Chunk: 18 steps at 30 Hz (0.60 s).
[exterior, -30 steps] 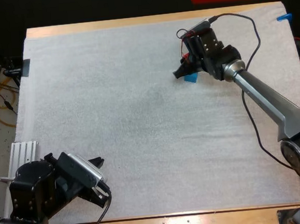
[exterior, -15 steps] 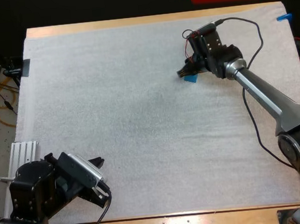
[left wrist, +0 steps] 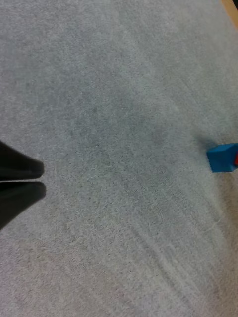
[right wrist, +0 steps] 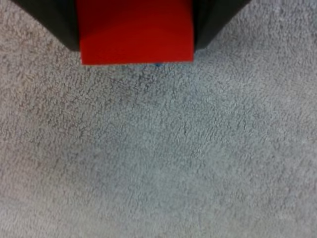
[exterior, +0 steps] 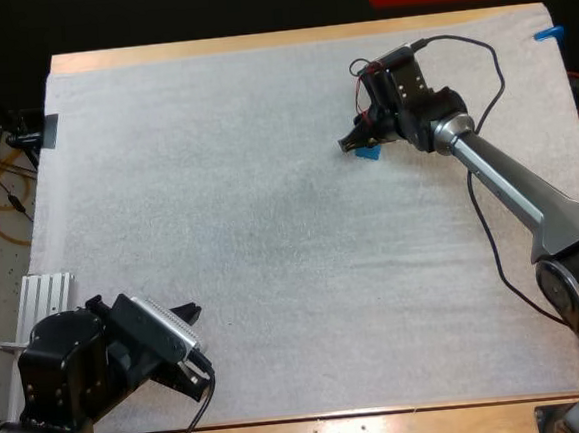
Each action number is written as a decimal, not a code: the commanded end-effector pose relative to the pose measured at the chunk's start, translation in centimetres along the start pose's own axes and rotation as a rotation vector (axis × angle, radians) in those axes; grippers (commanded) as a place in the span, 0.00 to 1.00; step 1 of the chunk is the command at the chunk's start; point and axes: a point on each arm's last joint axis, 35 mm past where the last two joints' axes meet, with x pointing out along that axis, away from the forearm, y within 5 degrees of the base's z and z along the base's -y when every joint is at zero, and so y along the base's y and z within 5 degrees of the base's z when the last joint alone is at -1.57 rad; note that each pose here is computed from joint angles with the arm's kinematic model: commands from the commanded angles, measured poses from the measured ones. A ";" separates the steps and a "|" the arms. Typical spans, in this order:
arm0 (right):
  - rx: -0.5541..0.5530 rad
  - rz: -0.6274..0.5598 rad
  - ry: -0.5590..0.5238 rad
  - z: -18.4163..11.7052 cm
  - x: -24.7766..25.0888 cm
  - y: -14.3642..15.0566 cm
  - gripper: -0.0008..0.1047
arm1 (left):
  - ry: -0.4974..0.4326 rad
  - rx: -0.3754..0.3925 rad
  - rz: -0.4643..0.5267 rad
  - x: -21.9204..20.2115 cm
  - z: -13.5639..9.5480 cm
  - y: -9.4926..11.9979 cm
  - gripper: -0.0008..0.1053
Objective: Stack red cube on blue cube
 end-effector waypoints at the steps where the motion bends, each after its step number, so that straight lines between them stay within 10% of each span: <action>1: 0.005 0.010 -0.012 0.3 -0.2 -0.1 0.38 | -0.008 -0.003 -0.008 0.0 0.2 0.0 0.01; 18: 0.002 0.018 -0.027 0.6 -0.8 -0.1 0.52 | -0.008 -0.003 -0.008 0.0 0.2 0.0 0.01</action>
